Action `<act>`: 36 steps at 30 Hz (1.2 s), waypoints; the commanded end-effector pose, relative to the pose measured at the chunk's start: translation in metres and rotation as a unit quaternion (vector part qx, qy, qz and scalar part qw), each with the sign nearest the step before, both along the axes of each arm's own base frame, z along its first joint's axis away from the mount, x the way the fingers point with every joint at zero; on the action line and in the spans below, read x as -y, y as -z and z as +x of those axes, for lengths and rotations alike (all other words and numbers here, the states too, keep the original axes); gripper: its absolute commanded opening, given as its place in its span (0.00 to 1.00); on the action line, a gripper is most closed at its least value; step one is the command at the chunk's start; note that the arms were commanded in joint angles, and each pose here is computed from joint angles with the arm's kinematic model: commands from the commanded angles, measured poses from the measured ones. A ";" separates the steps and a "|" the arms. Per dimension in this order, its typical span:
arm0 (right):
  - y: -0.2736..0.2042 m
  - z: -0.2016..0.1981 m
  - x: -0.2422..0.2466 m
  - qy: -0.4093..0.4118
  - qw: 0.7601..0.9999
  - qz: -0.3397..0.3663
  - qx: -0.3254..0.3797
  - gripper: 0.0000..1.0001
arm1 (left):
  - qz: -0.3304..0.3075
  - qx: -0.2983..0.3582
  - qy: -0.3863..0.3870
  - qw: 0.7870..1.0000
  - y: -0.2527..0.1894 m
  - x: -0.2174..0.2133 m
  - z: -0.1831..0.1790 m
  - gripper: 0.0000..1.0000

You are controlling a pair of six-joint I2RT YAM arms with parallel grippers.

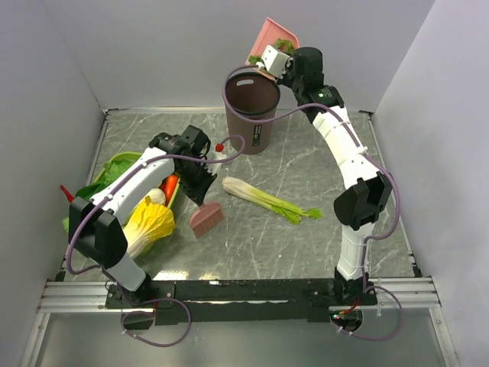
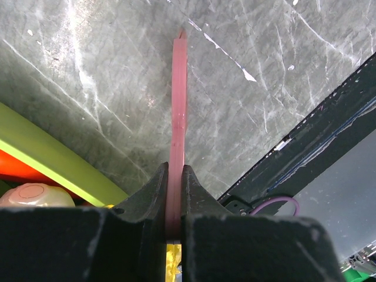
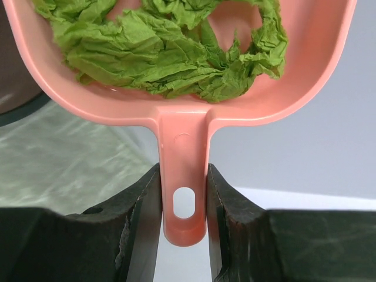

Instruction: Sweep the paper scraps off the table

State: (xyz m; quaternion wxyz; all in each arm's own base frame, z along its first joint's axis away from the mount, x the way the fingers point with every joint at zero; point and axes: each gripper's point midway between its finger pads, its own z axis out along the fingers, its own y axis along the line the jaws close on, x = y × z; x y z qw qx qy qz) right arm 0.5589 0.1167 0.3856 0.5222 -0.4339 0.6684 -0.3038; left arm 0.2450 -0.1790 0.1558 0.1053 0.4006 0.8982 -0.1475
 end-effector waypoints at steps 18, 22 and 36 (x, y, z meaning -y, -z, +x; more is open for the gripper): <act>-0.095 0.032 0.013 -0.019 0.903 -0.356 0.239 0.00 | -0.015 -0.002 0.012 1.000 -0.009 0.001 -0.008 0.01; -0.090 0.033 0.022 -0.009 0.911 -0.342 0.229 0.00 | -0.017 0.004 0.011 1.000 -0.011 0.002 -0.004 0.01; -0.078 -0.073 0.007 -0.108 0.981 0.148 0.067 0.00 | -0.086 0.132 0.053 0.986 -0.088 0.019 0.023 0.01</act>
